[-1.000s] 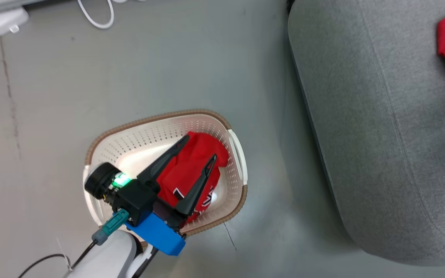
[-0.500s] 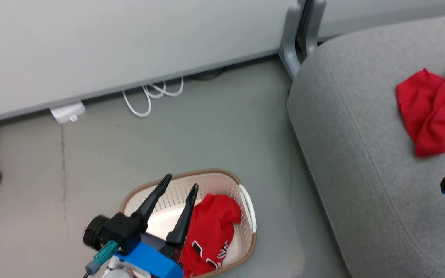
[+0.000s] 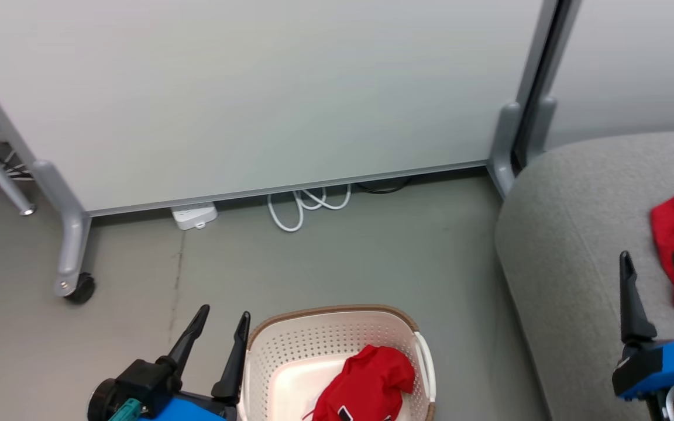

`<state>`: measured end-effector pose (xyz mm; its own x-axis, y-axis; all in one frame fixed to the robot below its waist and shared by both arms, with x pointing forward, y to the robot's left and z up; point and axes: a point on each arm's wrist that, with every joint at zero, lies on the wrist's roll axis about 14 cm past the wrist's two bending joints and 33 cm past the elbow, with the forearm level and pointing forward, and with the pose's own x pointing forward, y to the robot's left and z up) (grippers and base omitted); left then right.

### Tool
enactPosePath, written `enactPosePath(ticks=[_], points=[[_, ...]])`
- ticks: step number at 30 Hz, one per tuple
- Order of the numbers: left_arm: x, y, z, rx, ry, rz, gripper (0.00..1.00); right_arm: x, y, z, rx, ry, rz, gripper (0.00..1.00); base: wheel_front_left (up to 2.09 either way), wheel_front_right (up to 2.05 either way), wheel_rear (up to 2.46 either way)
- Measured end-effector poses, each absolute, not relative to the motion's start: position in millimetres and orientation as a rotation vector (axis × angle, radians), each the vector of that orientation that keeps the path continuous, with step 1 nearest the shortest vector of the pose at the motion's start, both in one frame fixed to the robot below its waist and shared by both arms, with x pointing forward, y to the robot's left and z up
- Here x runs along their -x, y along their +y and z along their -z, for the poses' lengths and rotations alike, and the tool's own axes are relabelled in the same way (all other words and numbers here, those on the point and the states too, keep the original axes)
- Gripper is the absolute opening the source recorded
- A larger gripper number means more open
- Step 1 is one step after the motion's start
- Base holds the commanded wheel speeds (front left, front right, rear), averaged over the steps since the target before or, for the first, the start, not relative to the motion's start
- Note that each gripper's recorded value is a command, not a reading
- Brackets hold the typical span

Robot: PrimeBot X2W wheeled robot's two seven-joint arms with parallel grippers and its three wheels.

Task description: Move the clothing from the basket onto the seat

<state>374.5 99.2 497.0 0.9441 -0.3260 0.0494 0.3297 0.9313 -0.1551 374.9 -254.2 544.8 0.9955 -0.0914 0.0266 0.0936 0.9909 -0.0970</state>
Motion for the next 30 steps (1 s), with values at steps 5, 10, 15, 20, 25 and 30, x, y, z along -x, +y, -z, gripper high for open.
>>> enactPosePath(ticks=[5,10,15,20,25,30], points=[[-369,136,-499,0.152,-0.036,0.226,1.0,-368,-219,-544,0.072,-0.015,0.018,1.0,0.0,0.0,0.0],[-362,166,-500,0.147,-0.049,0.136,1.0,-365,-189,-539,0.05,0.0,-0.058,1.0,0.0,0.0,0.0],[-357,179,-499,0.148,-0.05,0.097,1.0,-363,-174,-536,0.024,0.008,-0.099,1.0,0.0,0.0,0.0],[-355,178,-493,0.145,-0.031,0.098,1.0,-362,-168,-533,0.006,0.018,-0.116,1.0,0.0,0.0,0.0],[-356,176,-492,0.145,-0.027,0.102,1.0,-364,-167,-531,-0.001,0.024,-0.118,1.0,0.0,0.0,0.0],[-357,174,-490,0.15,-0.023,0.104,1.0,-364,-168,-525,-0.008,0.043,-0.114,1.0,0.0,0.0,0.0]])
